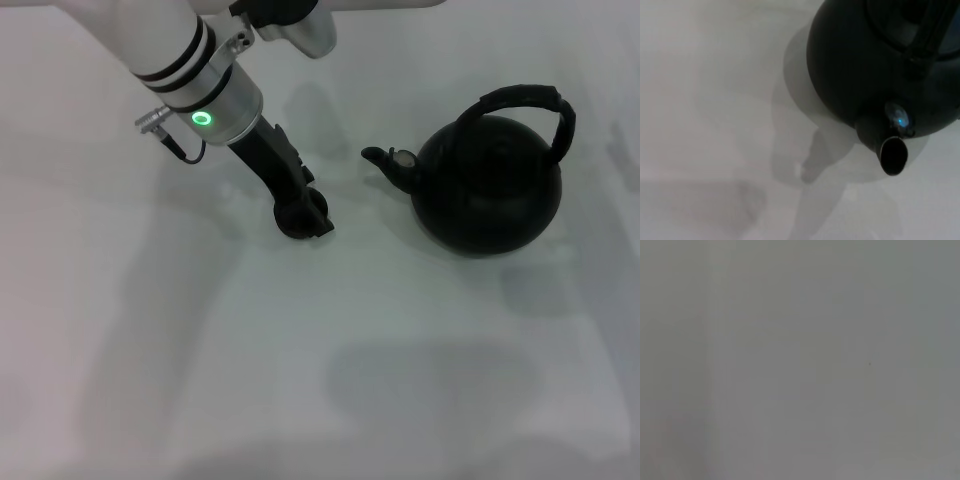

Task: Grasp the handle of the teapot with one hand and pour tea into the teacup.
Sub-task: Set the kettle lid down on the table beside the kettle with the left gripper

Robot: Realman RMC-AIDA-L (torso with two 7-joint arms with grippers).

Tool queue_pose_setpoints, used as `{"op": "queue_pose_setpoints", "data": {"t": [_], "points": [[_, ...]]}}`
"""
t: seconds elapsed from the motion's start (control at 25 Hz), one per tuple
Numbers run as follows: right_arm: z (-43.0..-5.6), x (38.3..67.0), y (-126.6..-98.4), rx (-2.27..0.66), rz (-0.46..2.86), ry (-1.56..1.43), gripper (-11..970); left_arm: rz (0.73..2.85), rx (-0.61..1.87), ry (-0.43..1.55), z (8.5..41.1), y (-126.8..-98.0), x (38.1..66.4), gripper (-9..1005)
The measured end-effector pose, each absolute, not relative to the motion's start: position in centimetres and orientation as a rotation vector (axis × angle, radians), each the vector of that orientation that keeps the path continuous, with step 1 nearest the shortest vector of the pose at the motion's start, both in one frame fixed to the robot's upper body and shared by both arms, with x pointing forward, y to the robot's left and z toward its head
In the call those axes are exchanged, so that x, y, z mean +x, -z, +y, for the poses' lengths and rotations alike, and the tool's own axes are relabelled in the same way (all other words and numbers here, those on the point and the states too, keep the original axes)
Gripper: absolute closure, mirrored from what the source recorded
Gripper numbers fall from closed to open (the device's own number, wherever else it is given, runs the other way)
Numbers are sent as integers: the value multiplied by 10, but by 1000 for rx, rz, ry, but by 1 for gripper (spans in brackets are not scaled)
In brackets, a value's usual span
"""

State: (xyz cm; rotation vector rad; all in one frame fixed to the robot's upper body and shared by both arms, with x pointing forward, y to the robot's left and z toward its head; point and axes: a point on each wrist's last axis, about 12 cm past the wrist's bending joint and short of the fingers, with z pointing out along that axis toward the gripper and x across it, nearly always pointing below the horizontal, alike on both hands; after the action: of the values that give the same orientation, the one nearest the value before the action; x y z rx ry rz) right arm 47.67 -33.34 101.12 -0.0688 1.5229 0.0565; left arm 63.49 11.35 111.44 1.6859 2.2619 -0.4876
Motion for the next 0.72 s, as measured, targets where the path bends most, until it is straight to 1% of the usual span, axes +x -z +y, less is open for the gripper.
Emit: {"op": "queue_pose_setpoints", "data": {"t": [0.72], "points": [[-336,476,-1011,-58,1522,-46,84,2189,1661,542,98,-1130,641,210]]}}
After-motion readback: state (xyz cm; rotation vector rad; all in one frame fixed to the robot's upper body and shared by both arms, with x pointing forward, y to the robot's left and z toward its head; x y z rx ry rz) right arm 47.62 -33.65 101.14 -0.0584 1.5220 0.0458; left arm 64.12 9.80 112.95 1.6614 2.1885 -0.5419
